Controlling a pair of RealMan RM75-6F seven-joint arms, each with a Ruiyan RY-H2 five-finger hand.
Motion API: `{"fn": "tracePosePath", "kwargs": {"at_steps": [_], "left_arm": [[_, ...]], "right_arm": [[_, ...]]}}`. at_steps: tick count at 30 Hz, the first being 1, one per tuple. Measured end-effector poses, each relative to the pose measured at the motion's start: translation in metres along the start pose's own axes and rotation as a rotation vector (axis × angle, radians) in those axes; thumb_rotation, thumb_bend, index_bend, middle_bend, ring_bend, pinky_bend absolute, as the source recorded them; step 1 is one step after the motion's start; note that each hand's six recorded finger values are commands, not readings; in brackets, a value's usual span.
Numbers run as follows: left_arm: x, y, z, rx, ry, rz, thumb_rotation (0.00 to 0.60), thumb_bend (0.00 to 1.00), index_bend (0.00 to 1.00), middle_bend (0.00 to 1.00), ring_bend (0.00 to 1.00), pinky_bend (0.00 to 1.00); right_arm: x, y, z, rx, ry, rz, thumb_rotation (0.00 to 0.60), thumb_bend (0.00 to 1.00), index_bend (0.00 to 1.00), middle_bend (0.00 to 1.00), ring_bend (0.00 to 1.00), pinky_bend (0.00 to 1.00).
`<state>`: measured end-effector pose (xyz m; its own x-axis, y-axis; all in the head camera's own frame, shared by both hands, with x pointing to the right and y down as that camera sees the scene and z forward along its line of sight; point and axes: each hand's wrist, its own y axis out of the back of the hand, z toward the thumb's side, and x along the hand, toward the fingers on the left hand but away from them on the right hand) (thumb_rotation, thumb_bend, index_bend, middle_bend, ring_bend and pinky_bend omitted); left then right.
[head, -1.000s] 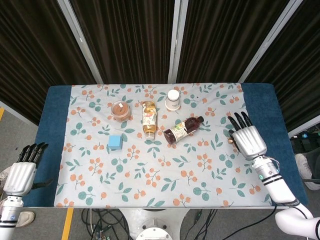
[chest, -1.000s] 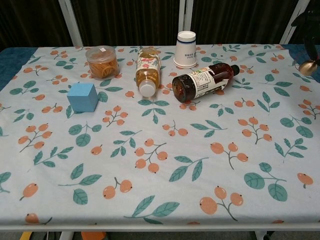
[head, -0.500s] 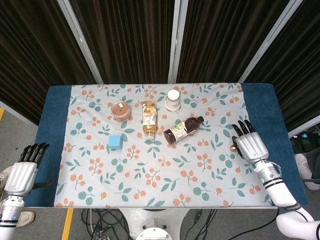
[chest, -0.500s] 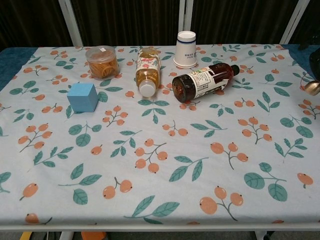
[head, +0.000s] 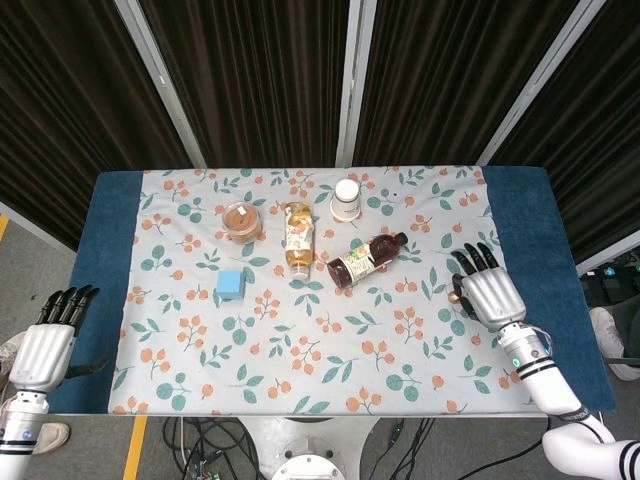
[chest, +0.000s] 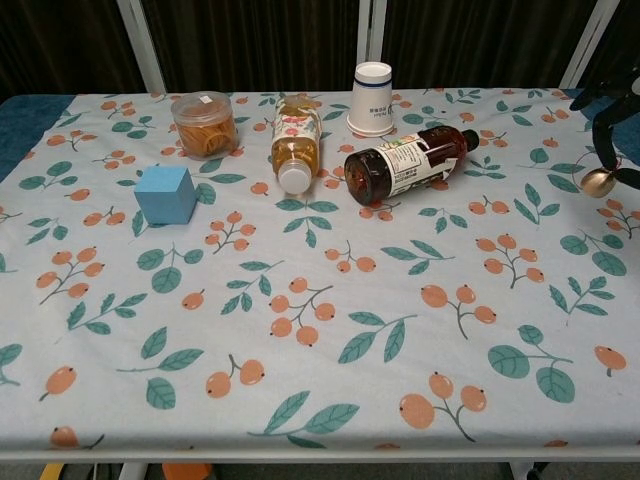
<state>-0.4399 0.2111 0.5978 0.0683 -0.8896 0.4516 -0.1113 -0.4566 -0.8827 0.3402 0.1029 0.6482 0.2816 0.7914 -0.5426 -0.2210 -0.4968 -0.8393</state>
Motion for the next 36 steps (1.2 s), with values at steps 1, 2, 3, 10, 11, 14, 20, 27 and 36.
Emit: {"fn": "tracePosePath", "kwargs": {"at_steps": [1, 2, 3, 10, 11, 14, 20, 27, 36], "left_arm": [[0.000, 0.000, 0.000, 0.001, 0.001, 0.000, 0.600, 0.00, 0.05, 0.05, 0.00, 0.05], [0.000, 0.000, -0.001, 0.001, 0.002, 0.000, 0.600, 0.00, 0.05, 0.05, 0.00, 0.05], [0.000, 0.000, -0.001, 0.000, 0.003, -0.001, 0.600, 0.00, 0.05, 0.05, 0.00, 0.05], [-0.002, -0.001, -0.003, -0.002, 0.007, -0.002, 0.600, 0.00, 0.05, 0.05, 0.00, 0.05], [-0.002, -0.001, -0.003, -0.003, 0.008, -0.002, 0.600, 0.00, 0.05, 0.05, 0.00, 0.05], [-0.002, 0.000, -0.004, -0.005, 0.009, 0.000, 0.600, 0.00, 0.05, 0.05, 0.00, 0.05], [-0.002, -0.001, -0.007, -0.008, 0.012, 0.000, 0.600, 0.00, 0.05, 0.05, 0.00, 0.05], [-0.003, -0.001, -0.007, -0.010, 0.011, 0.003, 0.600, 0.00, 0.05, 0.05, 0.00, 0.05], [-0.003, -0.001, -0.007, -0.009, 0.011, 0.004, 0.600, 0.00, 0.05, 0.05, 0.00, 0.05]], "right_arm": [[-0.001, -0.001, 0.000, 0.022, 0.004, -0.002, 0.600, 0.42, 0.86, 0.15, 0.00, 0.00], [-0.002, -0.002, 0.000, 0.046, 0.005, -0.004, 0.600, 0.42, 0.86, 0.15, 0.00, 0.00], [-0.004, -0.004, 0.001, 0.074, 0.009, -0.004, 0.600, 0.42, 0.86, 0.15, 0.00, 0.00], [-0.026, -0.023, 0.023, 0.135, 0.046, 0.041, 0.600, 0.42, 0.85, 0.15, 0.00, 0.00], [-0.029, -0.025, 0.025, 0.141, 0.045, 0.051, 0.600, 0.42, 0.84, 0.15, 0.00, 0.00], [-0.037, -0.034, 0.029, 0.151, 0.045, 0.087, 0.600, 0.41, 0.84, 0.15, 0.00, 0.00], [-0.046, -0.040, 0.036, 0.160, 0.048, 0.106, 0.600, 0.40, 0.83, 0.15, 0.00, 0.00], [-0.047, -0.041, 0.037, 0.161, 0.050, 0.112, 0.600, 0.37, 0.77, 0.14, 0.00, 0.00], [-0.045, -0.037, 0.030, 0.140, 0.025, 0.118, 0.600, 0.13, 0.01, 0.01, 0.00, 0.00]]}}
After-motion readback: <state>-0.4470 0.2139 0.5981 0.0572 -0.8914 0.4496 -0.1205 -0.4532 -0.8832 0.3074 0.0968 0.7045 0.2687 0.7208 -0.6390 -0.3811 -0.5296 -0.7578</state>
